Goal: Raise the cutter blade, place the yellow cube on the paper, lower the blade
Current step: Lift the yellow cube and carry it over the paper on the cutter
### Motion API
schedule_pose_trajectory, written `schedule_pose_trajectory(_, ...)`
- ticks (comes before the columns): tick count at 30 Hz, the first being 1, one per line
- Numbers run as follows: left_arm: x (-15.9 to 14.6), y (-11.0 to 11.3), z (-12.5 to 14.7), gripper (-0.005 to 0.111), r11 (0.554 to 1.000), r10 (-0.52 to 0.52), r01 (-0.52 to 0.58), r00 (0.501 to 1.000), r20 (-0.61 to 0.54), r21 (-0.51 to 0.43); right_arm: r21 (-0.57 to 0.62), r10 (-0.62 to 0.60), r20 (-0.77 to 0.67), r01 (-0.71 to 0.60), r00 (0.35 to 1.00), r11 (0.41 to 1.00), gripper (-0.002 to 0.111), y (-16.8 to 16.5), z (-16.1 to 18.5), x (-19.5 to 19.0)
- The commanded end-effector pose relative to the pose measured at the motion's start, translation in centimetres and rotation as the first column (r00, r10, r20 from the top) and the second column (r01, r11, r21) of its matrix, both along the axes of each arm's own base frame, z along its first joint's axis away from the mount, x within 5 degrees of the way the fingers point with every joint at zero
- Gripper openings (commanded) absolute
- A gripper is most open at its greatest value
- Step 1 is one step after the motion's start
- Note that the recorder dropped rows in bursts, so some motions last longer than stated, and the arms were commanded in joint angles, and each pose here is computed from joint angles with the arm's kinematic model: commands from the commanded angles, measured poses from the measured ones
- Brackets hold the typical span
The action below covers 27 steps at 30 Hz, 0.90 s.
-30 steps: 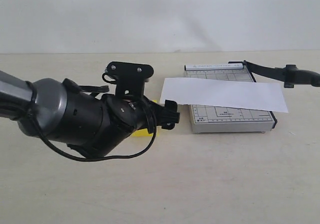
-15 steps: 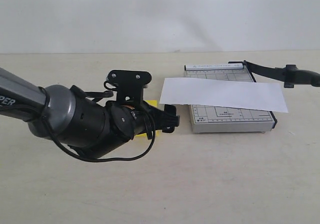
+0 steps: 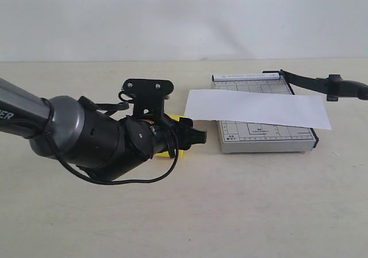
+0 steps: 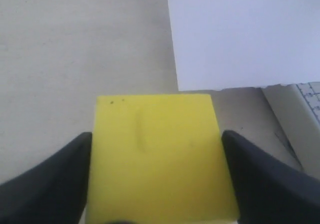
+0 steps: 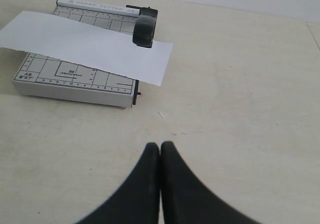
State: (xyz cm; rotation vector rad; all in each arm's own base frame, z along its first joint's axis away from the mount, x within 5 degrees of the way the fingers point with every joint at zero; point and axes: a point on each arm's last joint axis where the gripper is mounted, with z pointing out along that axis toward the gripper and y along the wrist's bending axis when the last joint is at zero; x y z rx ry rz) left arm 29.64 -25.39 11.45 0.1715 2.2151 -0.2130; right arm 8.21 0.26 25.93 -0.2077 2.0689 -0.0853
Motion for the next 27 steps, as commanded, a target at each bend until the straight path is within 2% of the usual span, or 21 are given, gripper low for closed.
schedule_pose_trajectory(1,0.0,0.8,3.3,0.004,0.999,0.047,-0.046,0.998,0.048,-0.02,-0.004,0.003,0.004,-0.003,1.0,1.0,0.0,0.0,0.0,-0.1)
schedule_pose_trajectory(3,-0.2,1.3,5.2,0.004,0.997,0.083,-0.082,0.993,0.082,-0.012,-0.004,0.003,0.004,-0.003,1.0,1.0,0.0,0.0,0.0,-0.1)
schedule_pose_trajectory(6,-0.6,1.6,7.8,0.004,0.997,0.068,-0.065,0.992,0.105,-0.036,-0.004,0.003,0.004,-0.003,1.0,1.0,0.0,0.0,0.0,-0.1)
schedule_pose_trajectory(11,-1.7,0.2,9.8,0.004,0.978,-0.199,0.205,0.971,0.13,-0.034,-0.004,0.003,0.009,-0.003,1.0,1.0,0.0,0.0,0.0,-0.1)
schedule_pose_trajectory(15,-1.7,-0.4,9.7,0.004,0.964,-0.254,0.264,0.952,0.169,-0.039,-0.004,0.003,0.009,-0.003,1.0,1.0,0.0,0.0,0.0,-0.1)
schedule_pose_trajectory(17,-1.3,-1.0,9.9,0.004,0.96,-0.253,0.271,0.948,0.194,-0.074,-0.004,0.003,0.015,-0.003,1.0,1.0,0.0,0.0,0.0,-0.1)
schedule_pose_trajectory(19,-0.6,-2.3,10.5,0.004,0.944,-0.283,0.314,0.929,0.24,-0.102,-0.004,0.003,0.015,-0.003,1.0,1.0,0.0,0.0,0.0,-0.1)
schedule_pose_trajectory(22,1.2,-4.9,11.3,0.004,0.909,-0.357,0.405,0.876,0.326,-0.095,-0.004,0.003,0.015,-0.003,1.0,1.0,0.0,0.0,0.0,-0.1)
schedule_pose_trajectory(24,2.5,-6.7,10.5,0.004,0.895,-0.391,0.438,0.862,0.322,-0.086,-0.004,0.003,0.015,-0.003,1.0,1.0,0.0,0.0,0.0,-0.1)
schedule_pose_trajectory(27,4.2,-9.0,8.9,0.004,0.882,-0.435,0.466,0.864,0.253,-0.073,-0.004,0.003,0.015,-0.003,1.0,1.0,0.0,0.0,0.0,-0.1)
